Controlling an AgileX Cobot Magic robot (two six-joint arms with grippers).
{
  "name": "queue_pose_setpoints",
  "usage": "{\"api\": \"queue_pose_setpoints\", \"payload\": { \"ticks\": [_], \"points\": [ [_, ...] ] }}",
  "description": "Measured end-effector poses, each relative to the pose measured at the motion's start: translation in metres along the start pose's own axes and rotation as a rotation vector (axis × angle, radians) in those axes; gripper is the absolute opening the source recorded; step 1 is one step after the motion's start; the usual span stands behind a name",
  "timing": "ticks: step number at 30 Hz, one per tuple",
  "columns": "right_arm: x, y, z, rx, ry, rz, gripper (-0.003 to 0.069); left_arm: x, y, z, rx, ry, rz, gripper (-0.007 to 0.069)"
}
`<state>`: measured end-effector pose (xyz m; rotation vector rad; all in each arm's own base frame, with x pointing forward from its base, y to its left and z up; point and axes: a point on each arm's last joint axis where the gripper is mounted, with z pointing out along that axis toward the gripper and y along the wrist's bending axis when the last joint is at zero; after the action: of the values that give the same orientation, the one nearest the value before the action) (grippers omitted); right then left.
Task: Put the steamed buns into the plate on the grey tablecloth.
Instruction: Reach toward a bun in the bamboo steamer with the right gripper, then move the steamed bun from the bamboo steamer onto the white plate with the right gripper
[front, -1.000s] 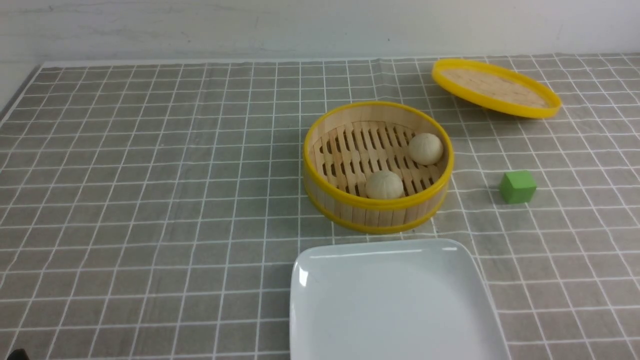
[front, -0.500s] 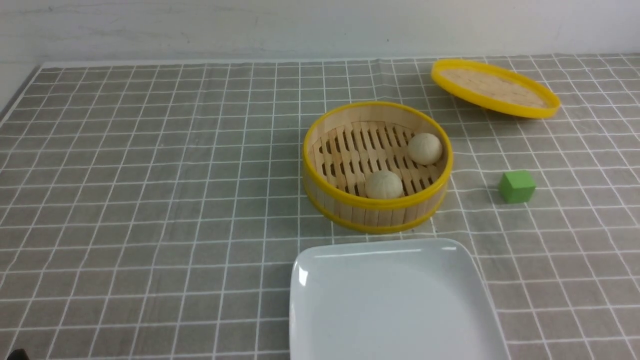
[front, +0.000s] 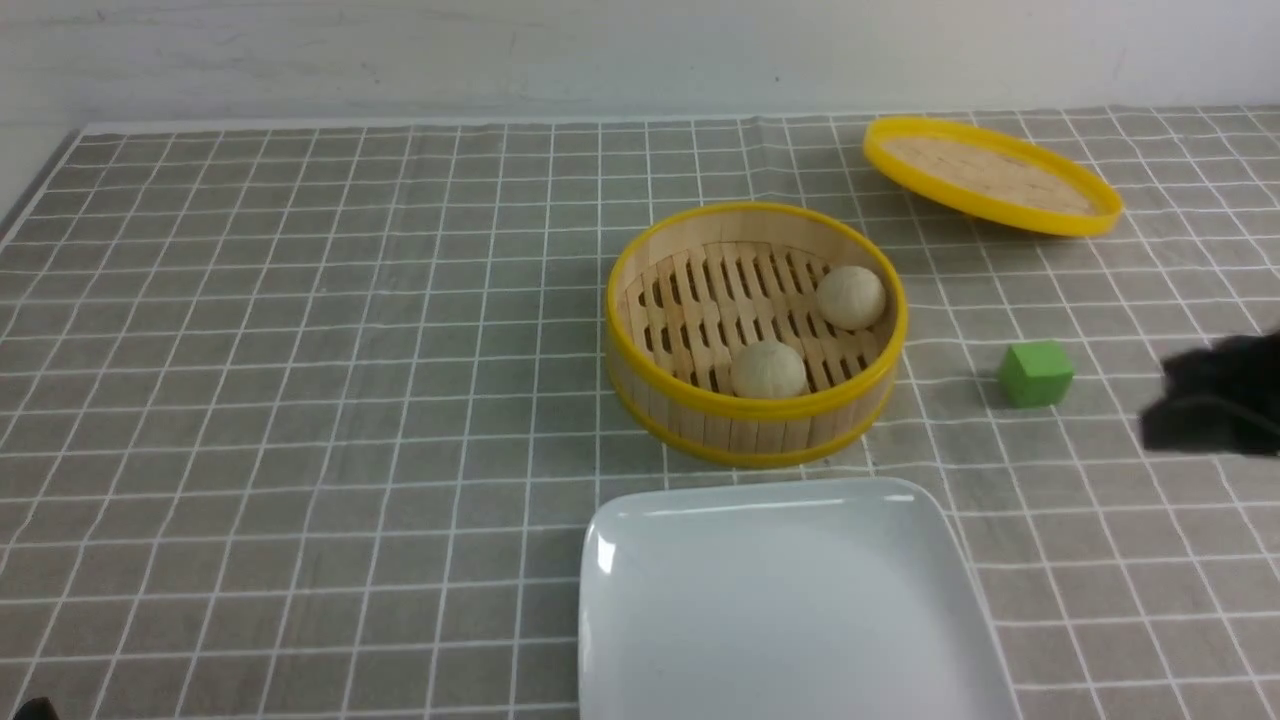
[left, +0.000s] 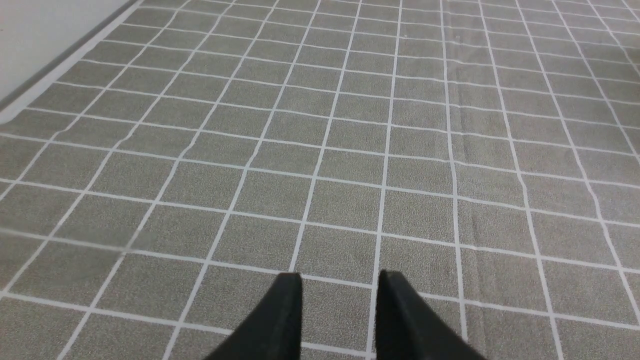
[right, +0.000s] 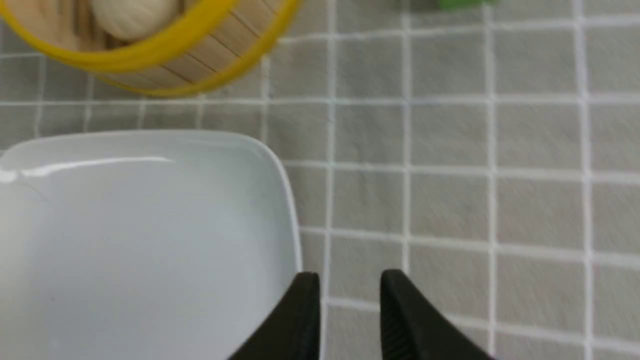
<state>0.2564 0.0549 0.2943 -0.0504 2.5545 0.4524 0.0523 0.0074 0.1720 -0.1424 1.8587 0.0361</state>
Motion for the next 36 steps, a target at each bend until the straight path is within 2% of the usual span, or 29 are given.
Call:
{"api": "queue_pose_setpoints", "payload": {
  "ticks": [2,6,13,17,22,23,25,30,32,36],
  "points": [
    [-0.023,0.013,0.020,0.004,0.009,-0.081,0.0269,0.000,0.000,0.000,0.000,0.000,0.000,0.0241],
    [-0.060,0.034,0.062,0.031,0.036,-0.205,0.0307,0.000,0.000,0.000,0.000,0.000,0.000,0.0241],
    [-0.106,0.062,0.132,0.066,0.059,-0.343,0.0314,0.000,0.000,0.000,0.000,0.000,0.000,0.0241],
    [-0.122,0.062,0.178,0.104,0.089,-0.390,0.0314,0.000,0.000,0.000,0.000,0.000,0.000,0.0241],
    [-0.128,0.055,0.212,0.149,0.136,-0.426,0.0301,0.000,0.000,0.000,0.000,0.000,0.000,0.0241],
    [-0.128,0.055,0.214,0.151,0.141,-0.426,0.0298,0.000,0.000,0.000,0.000,0.000,0.000,0.0241],
    [-0.130,0.056,0.214,0.153,0.156,-0.425,0.0238,0.000,0.000,0.000,0.000,0.000,0.000,0.0241],
    [-0.136,0.060,0.194,0.163,0.184,-0.429,0.0022,0.000,0.000,0.000,0.000,0.000,0.000,0.0241],
    [-0.137,0.063,0.183,0.158,0.190,-0.424,0.0015,0.000,0.000,0.000,0.000,0.000,0.000,0.0241],
    [-0.142,0.081,0.107,0.106,0.199,-0.421,0.0015,0.000,0.000,0.000,0.000,0.000,0.000,0.0241]
  ]
}}
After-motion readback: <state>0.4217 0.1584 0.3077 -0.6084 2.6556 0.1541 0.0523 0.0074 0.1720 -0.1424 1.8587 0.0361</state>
